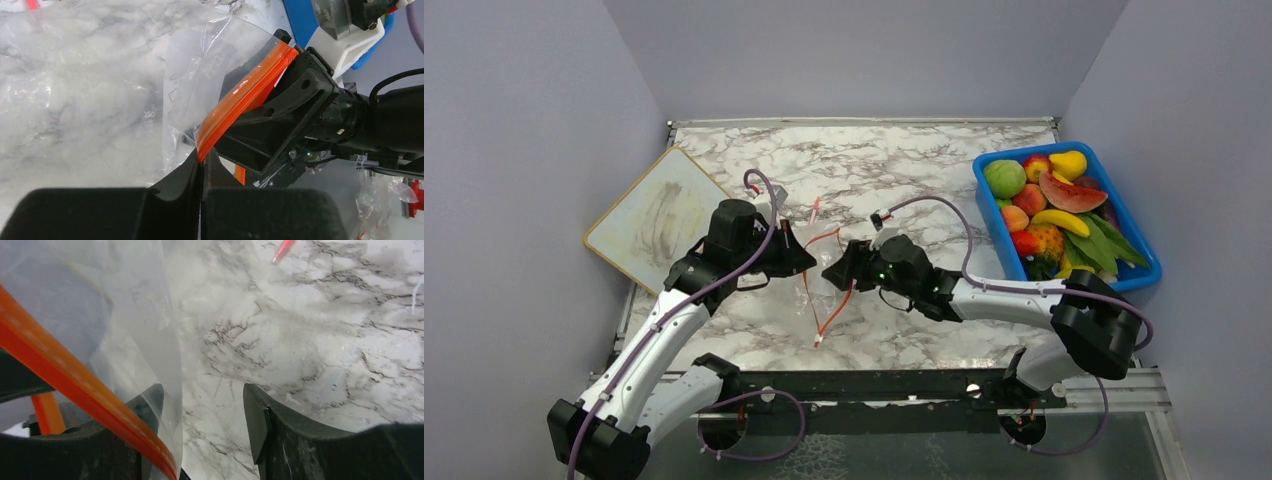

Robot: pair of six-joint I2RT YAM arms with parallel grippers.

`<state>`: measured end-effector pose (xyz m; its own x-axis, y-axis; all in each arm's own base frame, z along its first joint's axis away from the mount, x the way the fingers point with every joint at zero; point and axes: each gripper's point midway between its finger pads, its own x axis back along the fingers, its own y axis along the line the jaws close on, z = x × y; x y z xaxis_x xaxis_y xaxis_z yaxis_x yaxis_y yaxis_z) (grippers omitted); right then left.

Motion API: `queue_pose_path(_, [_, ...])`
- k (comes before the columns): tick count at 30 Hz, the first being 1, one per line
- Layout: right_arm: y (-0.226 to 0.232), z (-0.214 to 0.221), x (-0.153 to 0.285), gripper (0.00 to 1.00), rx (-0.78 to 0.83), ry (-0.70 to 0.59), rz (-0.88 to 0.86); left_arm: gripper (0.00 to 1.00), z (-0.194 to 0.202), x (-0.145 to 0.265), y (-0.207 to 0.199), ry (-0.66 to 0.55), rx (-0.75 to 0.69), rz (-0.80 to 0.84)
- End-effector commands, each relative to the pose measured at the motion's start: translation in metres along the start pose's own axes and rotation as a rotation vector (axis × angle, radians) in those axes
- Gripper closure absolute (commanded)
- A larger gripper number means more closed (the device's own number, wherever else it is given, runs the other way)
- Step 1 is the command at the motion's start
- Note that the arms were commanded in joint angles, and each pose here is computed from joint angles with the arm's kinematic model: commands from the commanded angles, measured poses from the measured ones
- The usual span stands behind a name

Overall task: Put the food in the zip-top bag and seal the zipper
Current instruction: Open the zipper of the food storage bag.

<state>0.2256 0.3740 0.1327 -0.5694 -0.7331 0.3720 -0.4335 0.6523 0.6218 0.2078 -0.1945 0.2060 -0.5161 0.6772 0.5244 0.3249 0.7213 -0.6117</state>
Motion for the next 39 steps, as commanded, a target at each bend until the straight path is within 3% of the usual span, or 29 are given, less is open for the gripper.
queue_pose_path(1, [0.026,-0.025,-0.005,0.38,-0.079,-0.102,-0.105,1.00,-0.008,0.006,-0.014,-0.025,0.040,0.042])
queue_pose_path(8, [0.021,-0.009,-0.028,0.32,-0.133,-0.029,-0.066,1.00,-0.005,0.006,-0.014,-0.021,0.072,0.043])
queue_pose_path(12, [-0.009,-0.002,-0.030,0.39,-0.141,-0.028,0.079,1.00,-0.009,0.012,-0.011,-0.051,0.056,0.016])
queue_pose_path(17, [-0.070,0.009,-0.010,0.49,-0.100,-0.070,0.320,1.00,-0.024,0.026,0.010,-0.111,-0.008,-0.147])
queue_pose_path(20, [-0.084,0.019,-0.002,0.55,-0.084,-0.048,0.369,1.00,-0.036,0.035,0.017,-0.143,-0.058,-0.216])
queue_pose_path(27, [-0.069,0.014,-0.004,0.55,-0.035,-0.014,0.320,1.00,-0.034,0.030,0.018,-0.108,-0.115,-0.208])
queue_pose_path(33, [-0.020,-0.010,0.009,0.39,0.058,-0.002,0.136,1.00,-0.025,0.021,0.024,-0.090,-0.130,-0.189])
queue_pose_path(39, [-0.003,-0.021,0.036,0.33,0.173,0.054,0.101,1.00,-0.021,0.015,0.024,-0.092,-0.153,-0.157])
